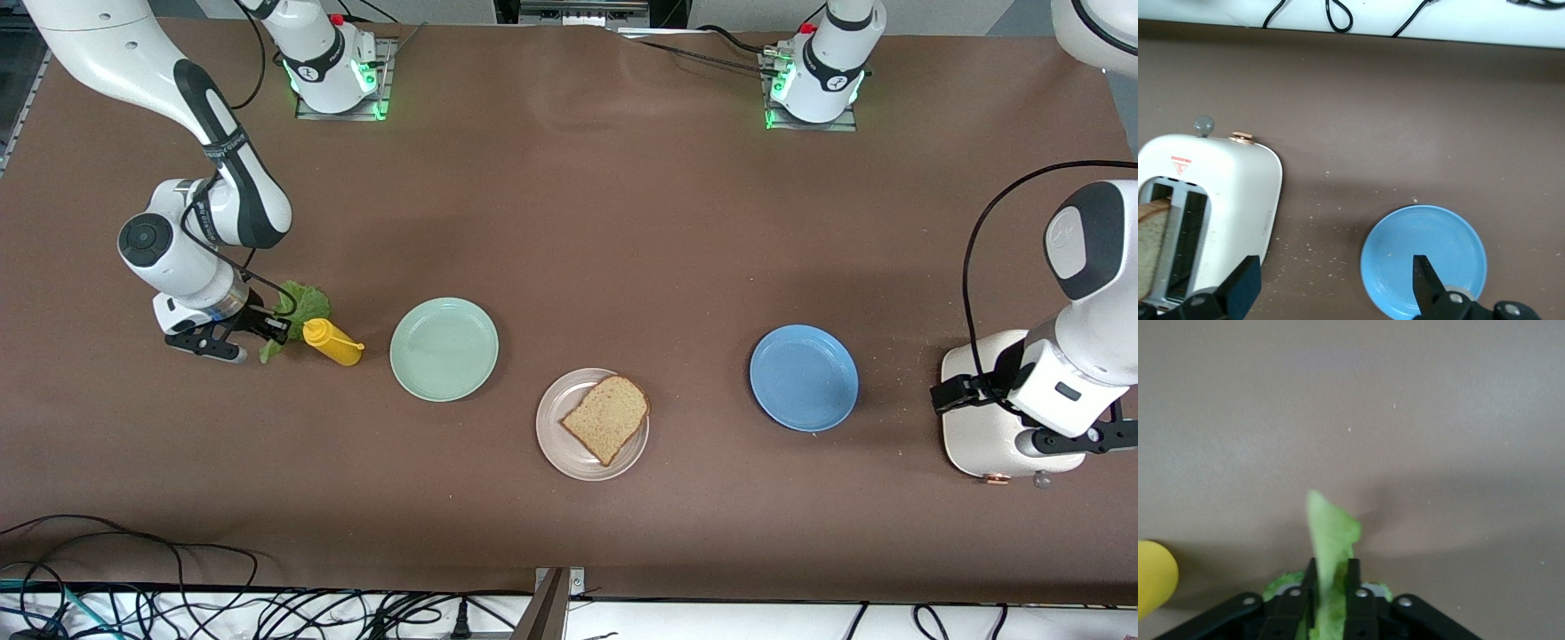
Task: Make sandwich on beige plate with both arms
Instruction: 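Grasp the green lettuce leaf with the right gripper and lift it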
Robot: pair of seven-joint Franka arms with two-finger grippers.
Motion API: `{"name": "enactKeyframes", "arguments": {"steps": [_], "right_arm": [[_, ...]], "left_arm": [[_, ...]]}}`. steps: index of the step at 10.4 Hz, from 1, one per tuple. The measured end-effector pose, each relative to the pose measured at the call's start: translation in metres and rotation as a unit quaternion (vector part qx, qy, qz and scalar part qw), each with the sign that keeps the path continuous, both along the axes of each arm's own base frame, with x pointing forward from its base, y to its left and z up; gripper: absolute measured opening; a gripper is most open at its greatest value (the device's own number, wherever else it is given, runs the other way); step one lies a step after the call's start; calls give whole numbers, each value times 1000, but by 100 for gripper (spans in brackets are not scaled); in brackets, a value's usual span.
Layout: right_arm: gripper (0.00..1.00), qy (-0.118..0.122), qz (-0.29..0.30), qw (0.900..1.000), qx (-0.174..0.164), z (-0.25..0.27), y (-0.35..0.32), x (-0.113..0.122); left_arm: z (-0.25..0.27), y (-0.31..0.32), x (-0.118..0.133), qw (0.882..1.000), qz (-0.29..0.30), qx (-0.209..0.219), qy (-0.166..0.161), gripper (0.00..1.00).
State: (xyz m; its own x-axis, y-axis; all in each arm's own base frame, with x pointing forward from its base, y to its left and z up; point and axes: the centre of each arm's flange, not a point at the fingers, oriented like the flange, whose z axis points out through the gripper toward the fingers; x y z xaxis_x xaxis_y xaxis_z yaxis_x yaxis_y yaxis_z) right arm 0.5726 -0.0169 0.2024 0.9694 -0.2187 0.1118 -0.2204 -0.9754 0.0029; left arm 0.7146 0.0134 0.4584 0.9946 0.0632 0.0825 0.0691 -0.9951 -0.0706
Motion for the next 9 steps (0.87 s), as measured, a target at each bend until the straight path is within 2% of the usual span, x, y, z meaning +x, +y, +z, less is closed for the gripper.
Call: {"name": "enactKeyframes", "arguments": {"steps": [1,2,4,6,9], "right_arm": [[10,-2,3,1000,-1,9,0,6],[9,6,4,1000,-3,22,-1,13],[9,43,6,999,-8,69,-4,36],[7,67,5,998,-12,124,-7,56],[7,102,14,995,-11,203,6,75]], "left_arm": [[5,7,-1,1000,-19,5,5,100],[11,19,-1,999,-31,10,6,100],[21,52,-2,999,-42,14,4,100],[22,79,-5,998,-52,16,6,100],[22,98,-8,998,-52,17,7,100]]}}
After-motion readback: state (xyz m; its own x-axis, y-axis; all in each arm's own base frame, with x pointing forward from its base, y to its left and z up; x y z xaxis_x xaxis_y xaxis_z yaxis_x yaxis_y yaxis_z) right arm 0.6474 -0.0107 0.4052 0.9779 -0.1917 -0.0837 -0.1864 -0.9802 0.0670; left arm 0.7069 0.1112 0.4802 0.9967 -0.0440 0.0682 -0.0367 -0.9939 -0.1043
